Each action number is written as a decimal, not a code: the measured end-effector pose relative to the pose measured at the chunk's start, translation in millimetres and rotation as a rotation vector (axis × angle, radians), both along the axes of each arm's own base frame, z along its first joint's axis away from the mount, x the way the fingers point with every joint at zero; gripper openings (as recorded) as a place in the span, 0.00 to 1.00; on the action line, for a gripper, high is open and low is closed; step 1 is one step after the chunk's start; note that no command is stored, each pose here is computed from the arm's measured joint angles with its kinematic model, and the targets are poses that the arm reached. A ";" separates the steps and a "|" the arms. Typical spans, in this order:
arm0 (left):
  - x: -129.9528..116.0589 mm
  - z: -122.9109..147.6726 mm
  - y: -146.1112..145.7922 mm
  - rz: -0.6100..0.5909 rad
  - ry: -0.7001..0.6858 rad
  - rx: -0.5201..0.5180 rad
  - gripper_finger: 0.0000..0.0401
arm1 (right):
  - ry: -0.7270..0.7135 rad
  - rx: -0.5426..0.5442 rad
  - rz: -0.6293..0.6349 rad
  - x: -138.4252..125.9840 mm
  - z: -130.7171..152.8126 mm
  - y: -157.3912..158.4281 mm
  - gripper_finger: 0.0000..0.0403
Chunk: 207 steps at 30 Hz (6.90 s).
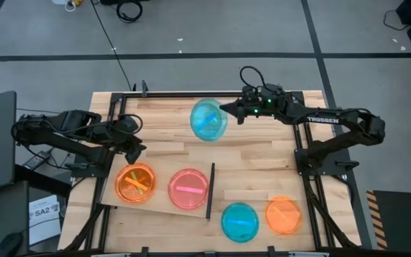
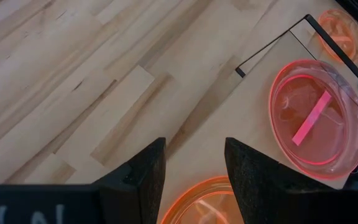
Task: Place and stack plates onto a shelf
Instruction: Stack the top blue plate on top of the red plate on the shelf, then stack the orange plate on top of the other orange plate on the shelf
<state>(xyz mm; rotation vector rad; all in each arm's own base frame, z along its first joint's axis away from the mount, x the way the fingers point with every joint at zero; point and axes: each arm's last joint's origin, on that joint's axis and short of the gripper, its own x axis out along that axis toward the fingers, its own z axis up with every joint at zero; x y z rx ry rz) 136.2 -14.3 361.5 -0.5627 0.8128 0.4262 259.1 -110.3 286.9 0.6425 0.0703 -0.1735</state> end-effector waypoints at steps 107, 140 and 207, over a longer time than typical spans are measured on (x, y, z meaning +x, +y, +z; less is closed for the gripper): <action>-0.2 -0.4 0.0 -0.035 0.011 0.028 0.43 | 0.587 -0.087 0.522 163.2 22.7 139.7 0.29; 0.0 0.4 1.3 -0.018 0.005 0.077 0.43 | 0.649 -0.043 0.597 137.0 40.9 130.0 0.38; 96.4 -34.3 -12.9 -0.113 0.045 0.194 0.43 | 1.212 -0.031 0.775 -87.6 -129.2 216.1 0.39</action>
